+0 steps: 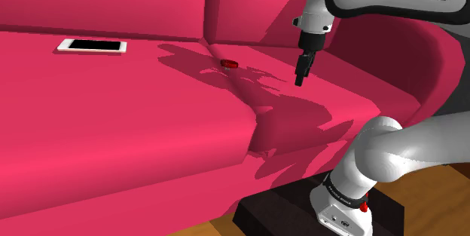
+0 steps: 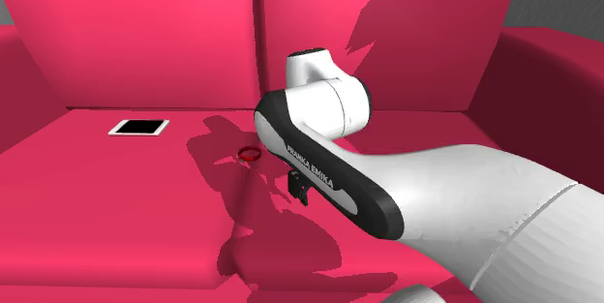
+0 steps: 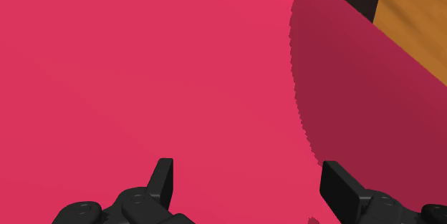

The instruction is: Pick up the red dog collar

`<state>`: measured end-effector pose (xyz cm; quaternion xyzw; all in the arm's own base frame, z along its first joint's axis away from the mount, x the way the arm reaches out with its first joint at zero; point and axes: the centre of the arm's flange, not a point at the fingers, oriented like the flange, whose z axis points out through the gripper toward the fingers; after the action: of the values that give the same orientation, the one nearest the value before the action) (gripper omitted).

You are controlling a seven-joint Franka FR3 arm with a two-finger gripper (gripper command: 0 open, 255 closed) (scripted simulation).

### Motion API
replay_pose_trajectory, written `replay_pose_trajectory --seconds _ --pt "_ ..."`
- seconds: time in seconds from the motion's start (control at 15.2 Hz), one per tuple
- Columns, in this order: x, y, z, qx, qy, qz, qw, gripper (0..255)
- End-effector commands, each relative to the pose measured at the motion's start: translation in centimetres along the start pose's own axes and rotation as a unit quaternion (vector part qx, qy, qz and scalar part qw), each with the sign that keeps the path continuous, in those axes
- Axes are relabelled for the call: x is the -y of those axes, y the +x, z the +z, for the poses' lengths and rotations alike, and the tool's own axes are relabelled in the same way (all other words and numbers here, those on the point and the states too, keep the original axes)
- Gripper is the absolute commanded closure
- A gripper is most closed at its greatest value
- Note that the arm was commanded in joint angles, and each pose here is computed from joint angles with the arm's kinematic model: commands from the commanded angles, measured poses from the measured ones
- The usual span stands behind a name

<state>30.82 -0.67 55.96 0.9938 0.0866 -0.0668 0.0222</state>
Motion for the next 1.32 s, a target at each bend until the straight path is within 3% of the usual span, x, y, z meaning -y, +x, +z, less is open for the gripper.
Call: replay_pose_trajectory --seconds 0.0,0.59,1.25 --pt "0.0 0.0 0.0 0.0 0.0 0.0 1.0 0" --pt "2.7 10.9 -2.6 -0.005 0.03 -0.06 0.9977 0" --pt "7.0 22.5 -6.0 -0.011 0.064 -0.126 0.9898 0"
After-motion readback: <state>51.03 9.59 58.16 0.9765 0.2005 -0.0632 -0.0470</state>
